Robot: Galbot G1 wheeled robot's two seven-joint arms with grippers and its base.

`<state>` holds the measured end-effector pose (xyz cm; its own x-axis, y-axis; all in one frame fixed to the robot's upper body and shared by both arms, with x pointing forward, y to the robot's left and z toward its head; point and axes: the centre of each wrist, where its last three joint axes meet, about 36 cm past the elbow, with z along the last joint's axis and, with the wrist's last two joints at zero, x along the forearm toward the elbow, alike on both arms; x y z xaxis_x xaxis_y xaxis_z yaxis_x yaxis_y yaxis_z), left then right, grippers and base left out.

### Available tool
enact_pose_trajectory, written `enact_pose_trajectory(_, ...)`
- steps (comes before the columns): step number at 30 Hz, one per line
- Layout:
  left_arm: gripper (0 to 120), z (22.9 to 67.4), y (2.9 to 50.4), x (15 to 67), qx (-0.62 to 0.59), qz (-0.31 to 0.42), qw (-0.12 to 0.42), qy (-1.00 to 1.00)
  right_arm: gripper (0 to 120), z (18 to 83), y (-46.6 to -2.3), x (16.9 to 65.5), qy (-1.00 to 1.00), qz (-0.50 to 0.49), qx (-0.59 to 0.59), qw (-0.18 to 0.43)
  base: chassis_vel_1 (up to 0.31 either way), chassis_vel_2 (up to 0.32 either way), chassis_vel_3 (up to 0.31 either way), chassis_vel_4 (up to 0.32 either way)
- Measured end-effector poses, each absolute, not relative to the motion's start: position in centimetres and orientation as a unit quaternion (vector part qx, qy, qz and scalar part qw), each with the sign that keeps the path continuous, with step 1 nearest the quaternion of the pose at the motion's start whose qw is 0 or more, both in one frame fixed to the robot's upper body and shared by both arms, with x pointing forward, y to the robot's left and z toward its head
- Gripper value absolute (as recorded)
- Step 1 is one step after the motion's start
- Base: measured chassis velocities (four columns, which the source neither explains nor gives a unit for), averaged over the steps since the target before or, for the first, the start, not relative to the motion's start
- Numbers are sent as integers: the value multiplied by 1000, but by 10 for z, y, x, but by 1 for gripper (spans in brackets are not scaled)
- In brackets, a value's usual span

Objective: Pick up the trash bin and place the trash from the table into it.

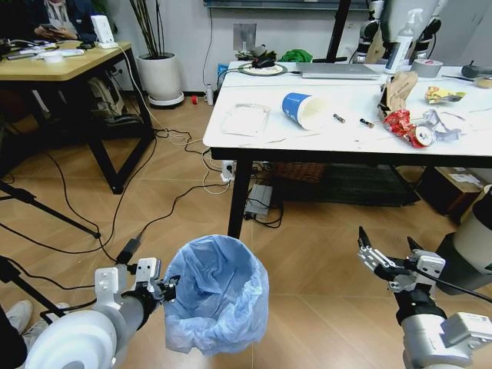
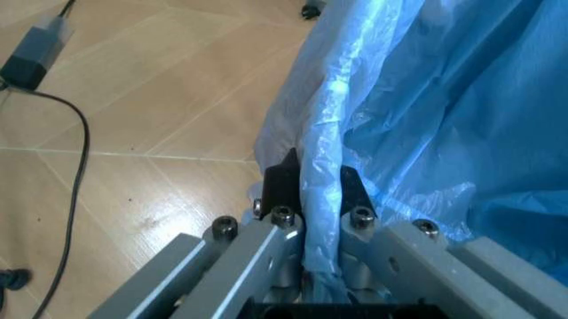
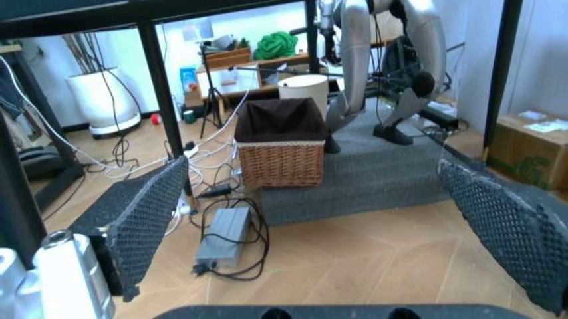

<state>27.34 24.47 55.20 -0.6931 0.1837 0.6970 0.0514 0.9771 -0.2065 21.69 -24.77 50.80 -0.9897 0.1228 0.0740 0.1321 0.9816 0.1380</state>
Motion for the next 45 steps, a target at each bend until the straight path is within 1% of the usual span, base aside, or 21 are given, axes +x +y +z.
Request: enact_pose_trajectory(45,0,547,242,270,-64,85,393,-913,100,503,-245,212,-995,-66,-53,52,0,0,0,0)
